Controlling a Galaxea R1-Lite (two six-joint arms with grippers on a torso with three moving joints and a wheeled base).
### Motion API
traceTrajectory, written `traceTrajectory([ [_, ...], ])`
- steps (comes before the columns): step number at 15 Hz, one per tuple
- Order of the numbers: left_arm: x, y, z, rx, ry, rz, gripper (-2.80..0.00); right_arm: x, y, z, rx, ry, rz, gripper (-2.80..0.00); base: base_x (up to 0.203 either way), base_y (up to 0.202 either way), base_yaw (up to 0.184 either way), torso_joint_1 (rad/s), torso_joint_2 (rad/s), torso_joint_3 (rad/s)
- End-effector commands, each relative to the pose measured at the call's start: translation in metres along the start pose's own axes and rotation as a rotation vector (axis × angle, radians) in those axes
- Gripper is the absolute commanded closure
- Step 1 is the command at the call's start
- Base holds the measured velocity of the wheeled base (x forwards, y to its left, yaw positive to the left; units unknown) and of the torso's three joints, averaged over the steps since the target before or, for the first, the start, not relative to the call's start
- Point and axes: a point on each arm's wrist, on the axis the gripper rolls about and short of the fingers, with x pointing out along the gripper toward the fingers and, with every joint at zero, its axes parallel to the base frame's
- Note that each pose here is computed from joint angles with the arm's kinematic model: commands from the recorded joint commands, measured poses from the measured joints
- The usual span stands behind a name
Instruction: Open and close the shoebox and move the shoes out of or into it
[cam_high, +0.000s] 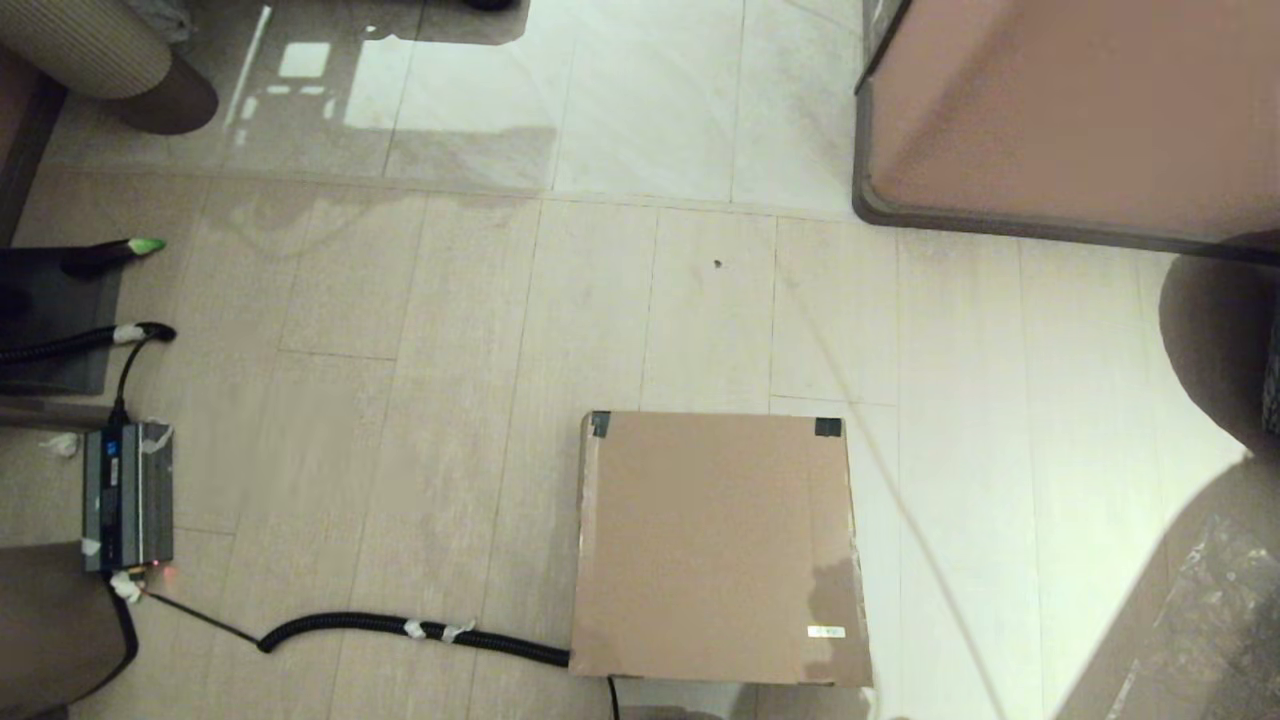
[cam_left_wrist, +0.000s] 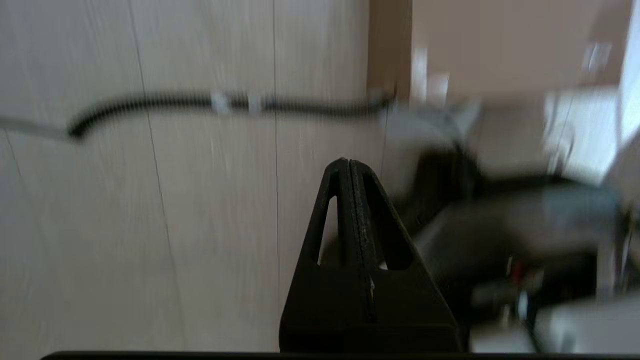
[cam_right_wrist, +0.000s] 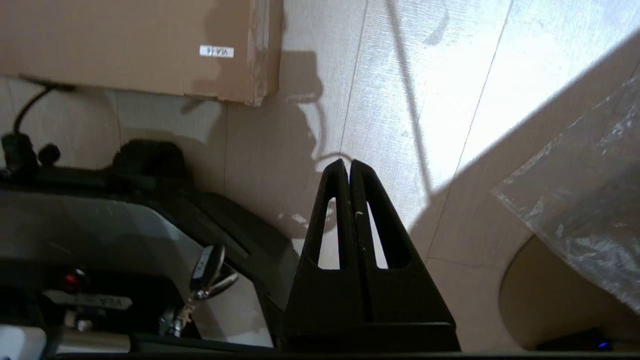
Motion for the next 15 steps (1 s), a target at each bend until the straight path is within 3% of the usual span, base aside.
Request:
traceTrajectory([
  [1, -0.016, 0.003, -0.024, -0.002, 0.023, 0.012, 0.0, -0.001, 0.0, 0.0, 0.041, -0.008, -0.029, 0.0, 0.0, 0.0, 0.0, 0.0, 0.0, 0.0],
  [4, -0.016, 0.003, -0.026, -0.04, 0.053, 0.126, 0.0, -0.003, 0.0, -0.001, 0.074, -0.038, -0.104, 0.0, 0.0, 0.0, 0.0, 0.0, 0.0, 0.0],
  [6, -0.022, 0.002, -0.029, -0.03, -0.026, 0.157, 0.0, -0.009, 0.0, -0.004, 0.077, -0.123, -0.127, 0.0, 0.0, 0.0, 0.0, 0.0, 0.0, 0.0],
  [9, -0.037, -0.001, -0.04, -0.01, -0.238, 0.187, 0.0, -0.022, 0.002, -0.013, 0.055, -0.331, -0.116, 0.0, 0.0, 0.0, 0.0, 0.0, 0.0, 0.0],
  [10, -0.039, -0.002, -0.043, -0.006, -0.276, 0.189, 0.0, -0.024, 0.002, -0.015, 0.043, -0.37, -0.114, 0.0, 0.0, 0.0, 0.0, 0.0, 0.0, 0.0],
  [12, -0.038, -0.002, -0.043, 0.009, -0.27, 0.194, 0.0, -0.022, 0.002, -0.014, 0.022, -0.401, -0.11, 0.0, 0.0, 0.0, 0.0, 0.0, 0.0, 0.0],
  [13, -0.038, -0.002, -0.043, 0.048, -0.266, 0.197, 0.0, -0.022, 0.002, -0.014, 0.022, -0.407, -0.11, 0.0, 0.0, 0.0, 0.0, 0.0, 0.0, 0.0],
  [15, -0.035, -0.003, -0.045, 0.196, -0.276, 0.147, 0.0, -0.022, 0.002, -0.014, 0.02, -0.405, -0.11, 0.0, 0.0, 0.0, 0.0, 0.0, 0.0, 0.0],
])
